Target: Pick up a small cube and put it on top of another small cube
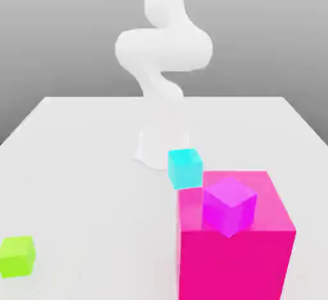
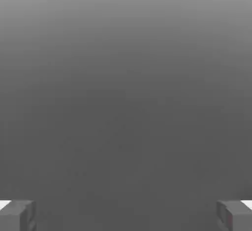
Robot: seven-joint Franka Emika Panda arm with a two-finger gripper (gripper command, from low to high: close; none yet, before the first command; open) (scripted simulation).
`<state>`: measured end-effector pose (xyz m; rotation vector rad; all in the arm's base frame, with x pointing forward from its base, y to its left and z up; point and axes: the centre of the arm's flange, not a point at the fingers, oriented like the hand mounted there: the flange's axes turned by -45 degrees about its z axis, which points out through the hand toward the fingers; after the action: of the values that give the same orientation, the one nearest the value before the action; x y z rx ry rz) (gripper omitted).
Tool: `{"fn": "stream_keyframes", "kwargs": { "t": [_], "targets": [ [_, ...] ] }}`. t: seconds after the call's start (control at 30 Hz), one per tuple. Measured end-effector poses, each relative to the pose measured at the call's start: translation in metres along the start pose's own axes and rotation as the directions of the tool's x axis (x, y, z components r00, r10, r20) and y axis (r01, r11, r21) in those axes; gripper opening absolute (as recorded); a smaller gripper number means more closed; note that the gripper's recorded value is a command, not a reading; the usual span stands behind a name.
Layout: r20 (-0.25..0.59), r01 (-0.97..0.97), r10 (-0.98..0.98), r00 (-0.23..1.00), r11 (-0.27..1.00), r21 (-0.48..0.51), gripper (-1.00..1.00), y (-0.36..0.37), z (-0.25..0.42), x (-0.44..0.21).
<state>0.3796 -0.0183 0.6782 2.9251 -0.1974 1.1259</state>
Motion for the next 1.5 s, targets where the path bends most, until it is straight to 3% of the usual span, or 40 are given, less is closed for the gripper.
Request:
{"fn": "stream_keyframes", "kwargs": {
  "t": [0.23,0.47,0.9,1.03,1.07,1.3,1.43,1.5],
  "targets": [
    [0.146,-0.279,0.303,0.942,0.946,-0.164,0.00,0.066,0.130,-0.011],
    [0.216,-0.507,0.592,0.776,0.790,-0.343,0.00,0.147,0.242,-0.063],
    [0.153,-0.710,0.954,0.260,0.296,-0.639,0.00,0.281,0.388,-0.249],
    [0.142,-0.711,0.965,0.222,0.260,-0.653,0.00,0.289,0.427,-0.291],
    [0.141,-0.711,0.965,0.221,0.259,-0.654,-1.00,0.290,0.436,-0.300],
    [0.140,-0.712,0.965,0.221,0.258,-0.653,-1.00,0.290,0.438,-0.302],
    [0.140,-0.712,0.965,0.221,0.258,-0.653,-1.00,0.288,0.404,-0.271],
    [0.188,-0.697,0.945,0.269,0.325,-0.639,-1.00,0.264,0.395,-0.239]
  ]
}}
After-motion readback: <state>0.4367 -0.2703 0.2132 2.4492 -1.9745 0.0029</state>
